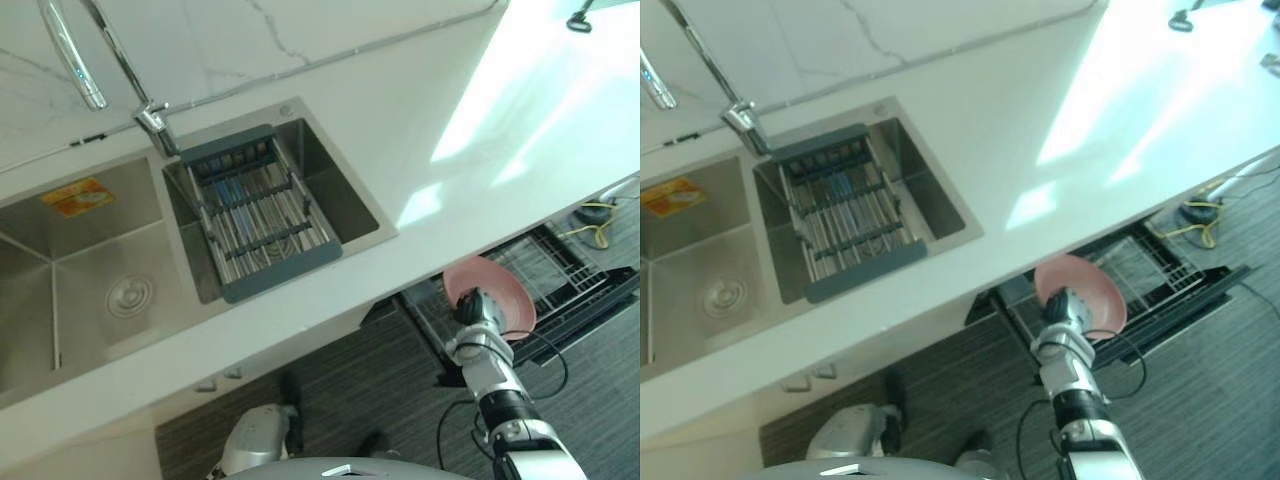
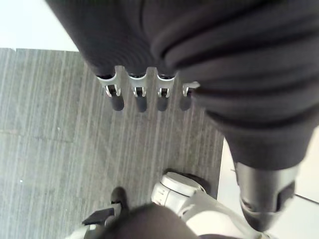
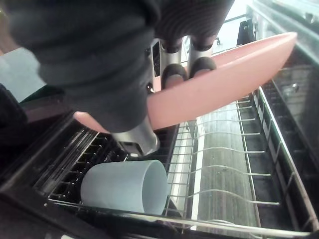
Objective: Walk over to the sink, pick up the cup, carry it to the dishwasher, place the cup inside the dishwasher, then close the dishwasher door
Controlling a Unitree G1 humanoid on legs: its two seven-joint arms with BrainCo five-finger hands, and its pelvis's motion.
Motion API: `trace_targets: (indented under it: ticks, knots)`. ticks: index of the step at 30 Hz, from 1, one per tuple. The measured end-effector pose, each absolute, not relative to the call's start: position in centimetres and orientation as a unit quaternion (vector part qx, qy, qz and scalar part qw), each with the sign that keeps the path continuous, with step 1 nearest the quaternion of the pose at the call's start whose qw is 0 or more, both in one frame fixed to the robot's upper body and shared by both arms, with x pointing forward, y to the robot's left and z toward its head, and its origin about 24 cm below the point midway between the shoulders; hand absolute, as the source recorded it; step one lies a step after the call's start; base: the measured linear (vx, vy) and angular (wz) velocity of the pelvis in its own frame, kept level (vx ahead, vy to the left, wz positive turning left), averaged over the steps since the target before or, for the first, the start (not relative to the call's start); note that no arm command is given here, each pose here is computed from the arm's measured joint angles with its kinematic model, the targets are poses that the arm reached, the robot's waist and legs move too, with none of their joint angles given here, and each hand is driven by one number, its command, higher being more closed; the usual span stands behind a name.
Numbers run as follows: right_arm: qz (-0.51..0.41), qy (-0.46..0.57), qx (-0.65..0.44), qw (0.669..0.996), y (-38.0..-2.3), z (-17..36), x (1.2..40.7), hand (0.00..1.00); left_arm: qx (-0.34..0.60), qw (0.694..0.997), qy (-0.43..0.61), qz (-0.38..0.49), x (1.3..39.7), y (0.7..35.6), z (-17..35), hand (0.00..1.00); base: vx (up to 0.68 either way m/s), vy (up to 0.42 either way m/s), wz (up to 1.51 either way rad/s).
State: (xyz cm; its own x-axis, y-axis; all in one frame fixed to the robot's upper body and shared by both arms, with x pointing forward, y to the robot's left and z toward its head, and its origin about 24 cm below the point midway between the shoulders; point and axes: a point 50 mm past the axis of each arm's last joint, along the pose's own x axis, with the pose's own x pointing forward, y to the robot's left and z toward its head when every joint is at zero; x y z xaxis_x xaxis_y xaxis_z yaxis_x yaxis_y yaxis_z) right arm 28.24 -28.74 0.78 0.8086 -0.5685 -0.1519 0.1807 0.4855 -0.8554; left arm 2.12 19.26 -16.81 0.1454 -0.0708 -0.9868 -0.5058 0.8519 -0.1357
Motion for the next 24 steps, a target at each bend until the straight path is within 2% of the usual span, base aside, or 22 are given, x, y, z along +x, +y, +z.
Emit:
trace_targets:
  ticks: [5,10,14,24]
  knots:
    - [-0.272,0.194,-0.433,0.837,-30.5,3.9,30.2,1.0,-0.227,0.739,0.621,0.13,3.4,19.3,-16.6,0.0,-0.05,0.083,0.06]
    - [-0.362,0.134,-0.416,0.823,-33.9,11.1,32.8,1.0,-0.228,0.778,0.578,0.095,7.0,19.5,-15.8,0.0,-0.03,0.062,-0.02]
    - [-0.399,0.09,-0.419,0.81,-35.2,15.9,33.8,1.0,-0.224,0.784,0.574,0.076,7.6,19.3,-15.7,0.0,0.02,0.045,-0.14]
    - [-0.443,0.086,-0.42,0.788,-37.7,19.8,33.2,1.0,-0.209,0.79,0.576,0.023,9.5,18.0,-15.5,0.0,0.05,-0.067,-0.21]
